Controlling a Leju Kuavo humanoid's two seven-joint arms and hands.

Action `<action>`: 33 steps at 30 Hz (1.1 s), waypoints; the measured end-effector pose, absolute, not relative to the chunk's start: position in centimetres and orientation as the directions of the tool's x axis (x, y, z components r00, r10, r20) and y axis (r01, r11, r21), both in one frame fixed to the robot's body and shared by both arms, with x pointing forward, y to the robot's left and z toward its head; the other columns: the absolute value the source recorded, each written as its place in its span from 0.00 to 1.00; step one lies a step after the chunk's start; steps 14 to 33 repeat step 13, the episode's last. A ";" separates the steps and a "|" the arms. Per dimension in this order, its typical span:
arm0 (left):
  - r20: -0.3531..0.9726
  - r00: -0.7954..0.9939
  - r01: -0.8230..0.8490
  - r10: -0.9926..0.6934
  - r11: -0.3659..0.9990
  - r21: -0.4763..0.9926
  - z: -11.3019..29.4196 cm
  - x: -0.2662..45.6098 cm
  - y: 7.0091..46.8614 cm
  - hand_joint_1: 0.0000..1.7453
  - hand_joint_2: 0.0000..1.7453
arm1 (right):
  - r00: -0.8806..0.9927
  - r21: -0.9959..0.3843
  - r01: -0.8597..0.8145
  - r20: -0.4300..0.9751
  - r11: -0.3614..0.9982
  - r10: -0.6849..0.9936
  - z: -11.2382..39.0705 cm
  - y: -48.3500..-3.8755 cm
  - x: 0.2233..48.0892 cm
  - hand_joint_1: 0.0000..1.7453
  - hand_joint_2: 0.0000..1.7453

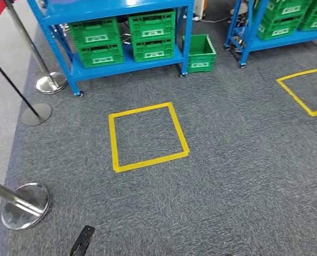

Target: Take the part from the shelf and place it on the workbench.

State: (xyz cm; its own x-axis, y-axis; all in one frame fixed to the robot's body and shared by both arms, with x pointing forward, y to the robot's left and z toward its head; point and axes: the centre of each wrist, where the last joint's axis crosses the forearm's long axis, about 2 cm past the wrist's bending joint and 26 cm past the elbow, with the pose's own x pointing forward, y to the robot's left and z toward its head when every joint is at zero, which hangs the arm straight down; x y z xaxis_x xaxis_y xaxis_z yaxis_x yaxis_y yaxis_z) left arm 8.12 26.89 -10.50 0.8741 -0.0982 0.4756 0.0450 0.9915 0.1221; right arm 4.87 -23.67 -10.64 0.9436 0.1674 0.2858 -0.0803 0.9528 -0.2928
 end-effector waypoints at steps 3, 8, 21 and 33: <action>0.472 0.876 0.045 -0.099 0.991 0.124 -10.5 7.9 27.0 0.00 1.00 | 0.942 -0.293 -0.081 0.289 0.953 0.169 -10.6 -23.6 5.0 0.00 0.00; 0.478 0.873 0.046 -0.098 0.992 0.121 -10.5 8.3 26.8 0.00 1.00 | 0.943 -0.294 -0.084 0.286 0.952 0.172 -10.7 -23.7 4.8 0.00 0.00; 0.475 0.874 0.046 -0.098 0.992 0.120 -10.5 8.2 26.8 0.00 1.00 | 0.940 -0.296 -0.088 0.291 0.951 0.177 -10.6 -23.7 5.0 0.00 0.00; 0.475 0.874 0.046 -0.098 0.992 0.120 -10.5 8.2 26.8 0.00 1.00 | 0.940 -0.296 -0.088 0.291 0.951 0.177 -10.6 -23.7 5.0 0.00 0.00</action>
